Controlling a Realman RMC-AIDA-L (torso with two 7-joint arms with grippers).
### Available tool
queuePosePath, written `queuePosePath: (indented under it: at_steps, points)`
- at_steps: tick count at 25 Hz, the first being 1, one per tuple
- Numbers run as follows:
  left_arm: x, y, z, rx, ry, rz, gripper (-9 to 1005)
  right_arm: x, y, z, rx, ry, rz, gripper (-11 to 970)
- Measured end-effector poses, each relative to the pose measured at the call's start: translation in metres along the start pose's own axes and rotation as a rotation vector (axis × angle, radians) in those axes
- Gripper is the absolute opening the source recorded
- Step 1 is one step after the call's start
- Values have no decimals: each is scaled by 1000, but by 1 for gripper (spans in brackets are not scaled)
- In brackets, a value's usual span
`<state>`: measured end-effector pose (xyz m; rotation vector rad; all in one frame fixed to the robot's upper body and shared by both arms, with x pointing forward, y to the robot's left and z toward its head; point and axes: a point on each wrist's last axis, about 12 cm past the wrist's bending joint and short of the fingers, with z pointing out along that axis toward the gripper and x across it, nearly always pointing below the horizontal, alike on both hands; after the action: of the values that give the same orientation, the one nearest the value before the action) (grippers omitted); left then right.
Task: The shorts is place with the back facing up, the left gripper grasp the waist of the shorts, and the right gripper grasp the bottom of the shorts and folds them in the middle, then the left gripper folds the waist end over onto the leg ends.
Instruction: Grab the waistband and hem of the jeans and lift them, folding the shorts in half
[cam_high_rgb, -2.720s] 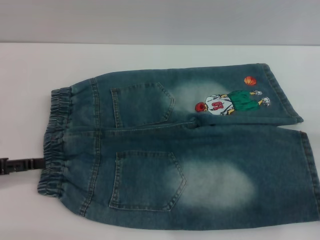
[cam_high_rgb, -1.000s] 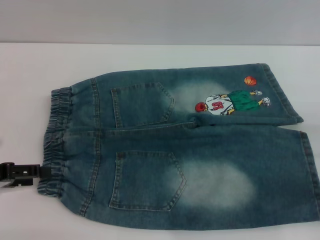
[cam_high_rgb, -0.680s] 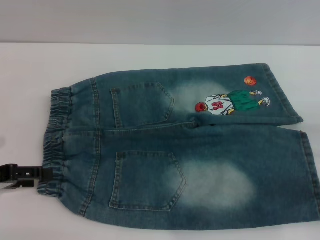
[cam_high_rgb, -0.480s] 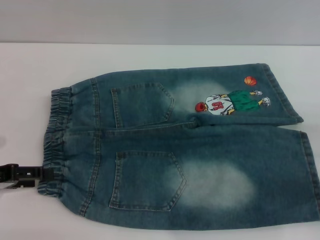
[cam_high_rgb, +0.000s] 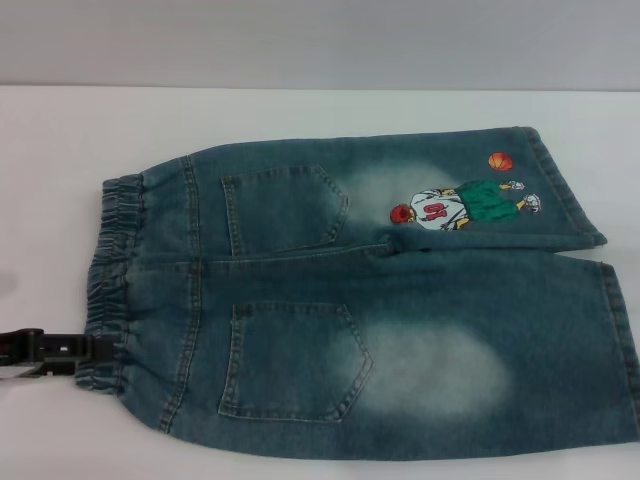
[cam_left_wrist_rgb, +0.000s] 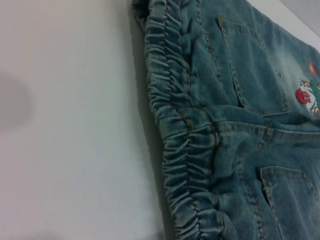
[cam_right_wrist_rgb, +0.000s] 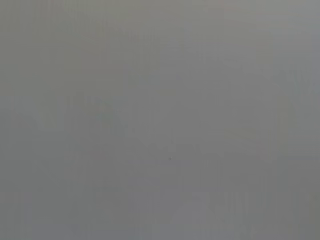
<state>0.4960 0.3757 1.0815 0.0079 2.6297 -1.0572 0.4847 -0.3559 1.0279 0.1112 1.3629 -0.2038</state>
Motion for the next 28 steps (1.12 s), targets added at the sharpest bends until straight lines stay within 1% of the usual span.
queuePosePath:
  at_steps: [15, 22, 28]
  points:
    - [-3, -6, 6, 17, 22, 14, 827, -1, -1, 1, 0, -3, -3, 680]
    - [-6, -9, 5, 32, 13, 20, 827, 0, -1, 1, 0, 1, -2, 680]
    - [-8, -9, 7, 22, 12, 29, 827, 0, -1, 1, 1, 6, 0, 680]
